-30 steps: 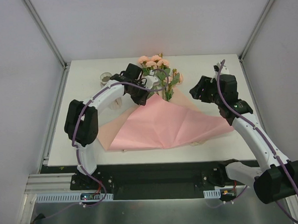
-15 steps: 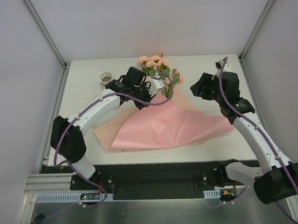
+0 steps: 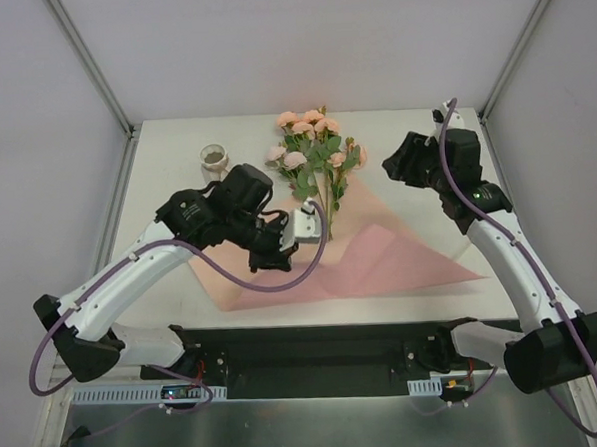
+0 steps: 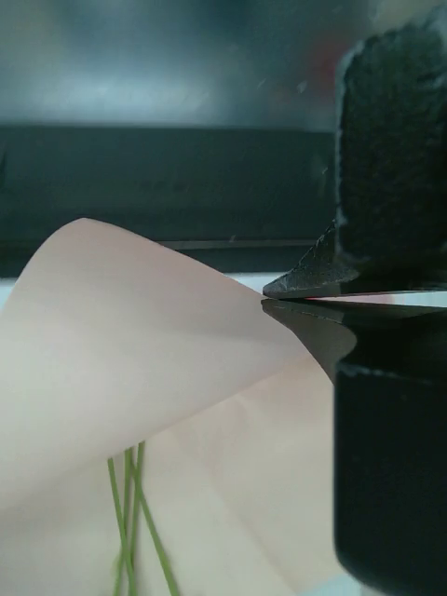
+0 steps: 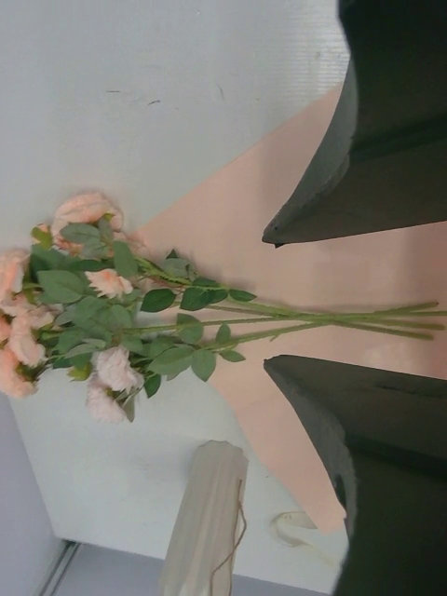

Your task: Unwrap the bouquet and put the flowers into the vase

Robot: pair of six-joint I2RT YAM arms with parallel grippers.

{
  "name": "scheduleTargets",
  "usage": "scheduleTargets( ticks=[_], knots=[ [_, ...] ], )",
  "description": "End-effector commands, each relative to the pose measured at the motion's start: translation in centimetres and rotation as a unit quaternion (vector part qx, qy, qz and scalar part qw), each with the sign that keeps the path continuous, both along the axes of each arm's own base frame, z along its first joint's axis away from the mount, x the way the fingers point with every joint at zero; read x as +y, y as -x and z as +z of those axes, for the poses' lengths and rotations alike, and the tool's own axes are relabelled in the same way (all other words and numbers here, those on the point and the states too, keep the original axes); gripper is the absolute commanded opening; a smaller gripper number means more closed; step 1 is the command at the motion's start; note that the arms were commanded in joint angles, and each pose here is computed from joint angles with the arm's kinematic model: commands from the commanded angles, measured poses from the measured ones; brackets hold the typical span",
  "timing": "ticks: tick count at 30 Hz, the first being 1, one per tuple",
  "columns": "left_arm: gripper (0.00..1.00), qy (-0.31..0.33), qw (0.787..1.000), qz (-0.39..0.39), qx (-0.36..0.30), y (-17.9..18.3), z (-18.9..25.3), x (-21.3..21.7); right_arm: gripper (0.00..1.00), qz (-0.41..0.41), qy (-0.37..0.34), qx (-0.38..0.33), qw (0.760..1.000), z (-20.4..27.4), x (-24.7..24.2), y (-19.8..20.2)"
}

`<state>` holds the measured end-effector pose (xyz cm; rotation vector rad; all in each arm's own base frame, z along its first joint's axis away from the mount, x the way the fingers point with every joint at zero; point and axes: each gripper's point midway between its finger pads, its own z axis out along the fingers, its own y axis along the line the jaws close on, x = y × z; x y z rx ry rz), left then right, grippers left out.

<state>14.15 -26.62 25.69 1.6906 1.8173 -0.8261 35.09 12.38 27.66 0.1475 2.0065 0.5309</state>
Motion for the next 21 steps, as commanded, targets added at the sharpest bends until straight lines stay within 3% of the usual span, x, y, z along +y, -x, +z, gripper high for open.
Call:
scheduleTargets(
  ticks=[1, 4, 10, 11, 12, 14, 15, 16, 21],
  knots=[
    [0.0, 0.0, 0.985, -0.15, 0.085, 9.8, 1.4, 3.5, 0.54, -0.001, 0.022, 0.039, 0.999, -1.9, -0.1, -0.3],
    [0.0, 0.037, 0.969, -0.226, 0.097, 13.7, 2.8, 4.8, 0.54, 0.0, 0.046, 0.058, 0.997, -3.1, -0.1, -0.2],
    [0.0, 0.061, 0.944, -0.28, 0.165, 17.5, 5.4, 6.8, 0.52, -0.004, 0.08, 0.079, 0.994, -3.7, 0.2, 1.0],
    [0.06, 0.062, 0.941, -0.287, 0.167, 17.8, 5.5, 7.1, 0.52, -0.002, 0.087, 0.081, 0.993, -3.8, 0.4, 1.1],
    [0.2, 0.062, 0.94, -0.292, 0.168, 18.1, 5.5, 7.3, 0.52, 0.0, 0.096, 0.086, 0.992, -3.9, 0.5, 1.3],
    [0.79, 0.055, 0.939, -0.289, 0.177, 18.3, 4.9, 7.7, 0.58, 0.005, 0.111, 0.087, 0.99, -4.0, 1.3, 1.8],
    [0.94, 0.055, 0.939, -0.294, 0.171, 18.3, 4.5, 7.8, 0.62, 0.011, 0.117, 0.095, 0.988, -4.3, 1.8, 2.1],
    [0.99, 0.049, 0.939, -0.296, 0.17, 18.2, 4.0, 7.9, 0.65, 0.006, 0.121, 0.098, 0.988, -4.3, 1.9, 2.0],
    [0.99, 0.004, 0.958, -0.266, 0.104, 15.4, 3.1, 7.3, 0.67, -0.006, 0.131, 0.125, 0.983, -5.2, 2.9, 2.5]
  ],
)
